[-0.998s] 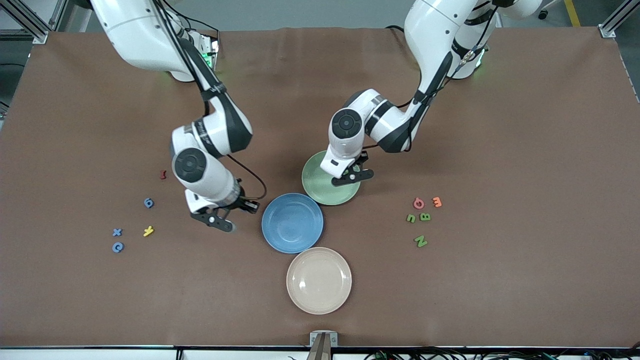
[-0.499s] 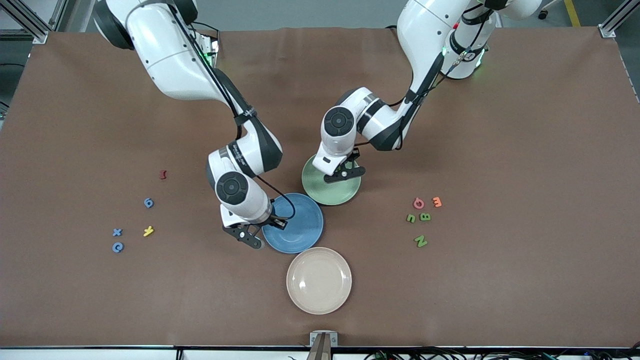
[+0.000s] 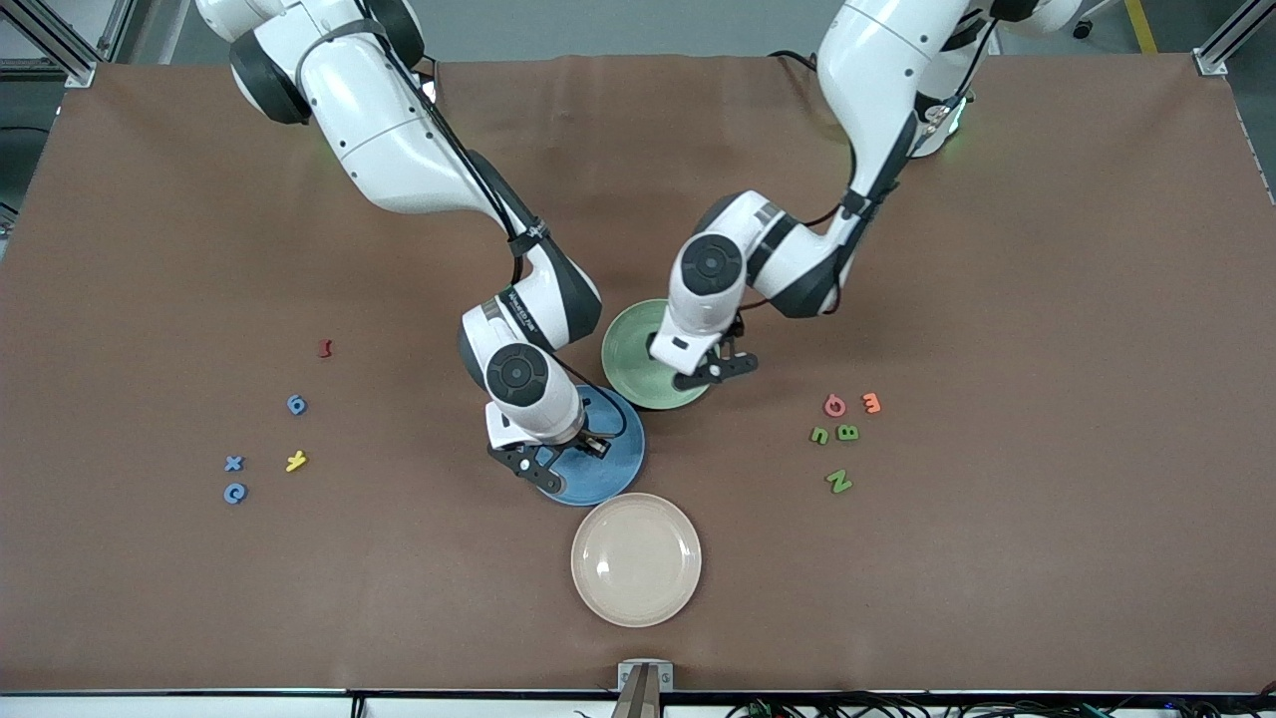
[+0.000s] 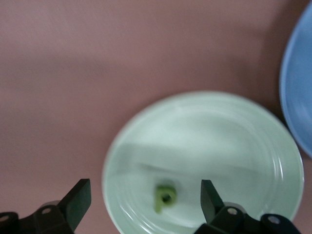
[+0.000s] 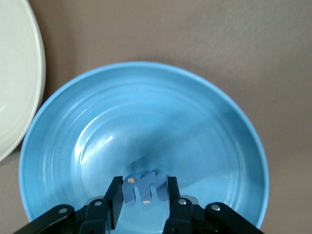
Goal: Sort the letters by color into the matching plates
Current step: 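Open both grippers, dropping the letters onto the green and blue plates, then grasp green N with the left gripper while the right gripper grasps blue g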
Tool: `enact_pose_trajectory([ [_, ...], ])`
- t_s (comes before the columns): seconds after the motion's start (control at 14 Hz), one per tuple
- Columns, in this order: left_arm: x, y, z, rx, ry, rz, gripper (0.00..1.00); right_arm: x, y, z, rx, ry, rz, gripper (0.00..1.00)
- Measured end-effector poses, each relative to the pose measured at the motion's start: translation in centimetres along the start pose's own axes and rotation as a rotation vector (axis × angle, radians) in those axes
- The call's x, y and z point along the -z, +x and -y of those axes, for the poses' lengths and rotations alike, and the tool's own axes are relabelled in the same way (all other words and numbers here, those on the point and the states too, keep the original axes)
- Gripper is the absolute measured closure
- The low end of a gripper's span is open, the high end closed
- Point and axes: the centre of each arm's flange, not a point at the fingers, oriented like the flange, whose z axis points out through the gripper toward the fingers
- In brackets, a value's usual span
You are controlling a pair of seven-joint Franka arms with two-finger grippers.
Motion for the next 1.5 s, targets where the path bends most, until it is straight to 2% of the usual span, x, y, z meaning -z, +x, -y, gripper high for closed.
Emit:
enact_pose_trajectory([
  [0.29,1.1,6.3,5.3,-0.048,0.025,-0.047,0.01,-0.1,-0.3,0.1,0.003,-0.004,-0.002,0.59],
  [0.36,1.2,7.6,6.5,-0.04,0.023,-0.052,0.01,-0.1,-0.1,0.0,0.0,-0.005,-0.005,0.54],
  [0.71,0.4,13.3,11.7,0.058,-0.021,-0.095,0.0,0.7,1.0,0.0,-0.011,0.004,-0.02,0.05],
  [0.78,0.0,14.6,12.8,0.081,-0.027,-0.101,0.0,1.3,1.7,-0.1,-0.019,0.013,-0.026,0.0],
  [0.86,-0.2,15.9,13.8,0.104,-0.032,-0.105,0.0,2.1,2.6,-0.3,-0.031,0.019,-0.031,0.0],
  [1.07,-0.9,18.7,15.4,0.147,-0.043,-0.115,0.0,4.1,5.5,-2.2,-0.046,-0.015,-0.022,0.0],
  [1.28,-2.3,19.9,15.4,0.159,-0.044,-0.113,0.0,7.0,10.3,-6.3,0.064,-0.066,0.008,0.0],
  [1.5,-3.6,21.1,15.6,0.171,-0.047,-0.113,0.0,10.0,14.9,-12.9,0.143,-0.087,0.039,0.0],
])
